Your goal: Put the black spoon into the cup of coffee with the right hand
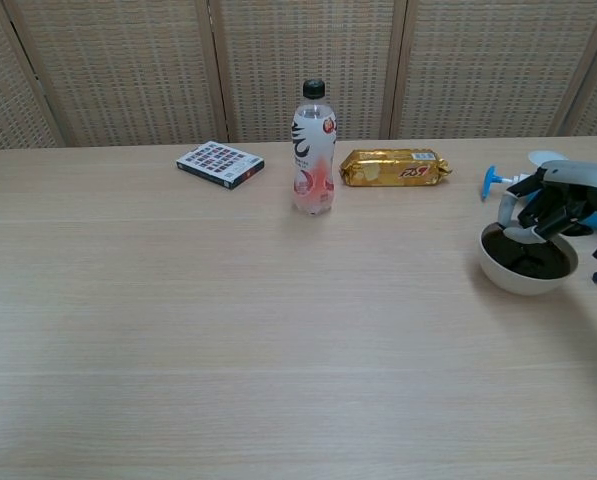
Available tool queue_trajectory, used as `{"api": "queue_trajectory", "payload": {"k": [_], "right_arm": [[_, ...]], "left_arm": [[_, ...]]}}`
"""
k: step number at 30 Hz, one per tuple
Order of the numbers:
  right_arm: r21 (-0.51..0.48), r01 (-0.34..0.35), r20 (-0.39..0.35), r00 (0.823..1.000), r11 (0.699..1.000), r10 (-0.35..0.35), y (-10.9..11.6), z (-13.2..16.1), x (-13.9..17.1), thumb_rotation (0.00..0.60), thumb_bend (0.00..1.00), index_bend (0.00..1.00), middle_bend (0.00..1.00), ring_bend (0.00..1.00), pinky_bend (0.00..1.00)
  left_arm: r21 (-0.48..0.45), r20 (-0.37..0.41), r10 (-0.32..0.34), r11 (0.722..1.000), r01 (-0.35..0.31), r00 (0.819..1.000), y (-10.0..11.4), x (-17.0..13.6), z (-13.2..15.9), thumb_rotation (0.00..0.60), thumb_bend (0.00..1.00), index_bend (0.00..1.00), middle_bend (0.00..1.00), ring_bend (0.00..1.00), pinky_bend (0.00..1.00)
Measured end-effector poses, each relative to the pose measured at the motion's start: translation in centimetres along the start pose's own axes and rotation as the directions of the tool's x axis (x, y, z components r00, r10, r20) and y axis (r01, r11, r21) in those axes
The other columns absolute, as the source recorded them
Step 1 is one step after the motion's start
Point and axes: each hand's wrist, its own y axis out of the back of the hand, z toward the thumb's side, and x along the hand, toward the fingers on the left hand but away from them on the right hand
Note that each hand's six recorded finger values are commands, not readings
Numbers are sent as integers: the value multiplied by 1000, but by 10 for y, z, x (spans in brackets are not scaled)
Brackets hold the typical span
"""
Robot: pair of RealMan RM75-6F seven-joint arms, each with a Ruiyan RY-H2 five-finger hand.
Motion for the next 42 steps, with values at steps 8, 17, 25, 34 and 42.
{"api": "queue_trajectory", "payload": {"k": [8,17,25,34,42], "right_arm": [[6,10,11,1000,1000,-10,7,-2,-4,600,641,703,910,940,948],[2,6,-14,1000,1000,-6,4,12,-12,600,641,708,911,940,948],[-13,-20,-37,999,1000,19,-4,21,-7,600,641,709,912,940,948],[-10,-19,-40,999,1000,19,-1,17,4,600,641,709,913,940,948],[24,-15,-13,1000,1000,15,-1,5,2,600,641,709,913,940,948]], "left_arm": [[-1,-7,0,1000,0,1000,-1,-2,-2,600,226,0,0,0,0],[-1,-16,-2,1000,2,1000,-1,-4,-5,600,225,0,0,0,0],[-5,-12,-7,1000,7,1000,-4,-3,-4,600,226,0,0,0,0],[-4,-6,-8,1000,8,1000,-3,-2,-4,600,225,0,0,0,0],[-16,-5,-17,1000,17,1000,-4,-4,-3,600,226,0,0,0,0]]}}
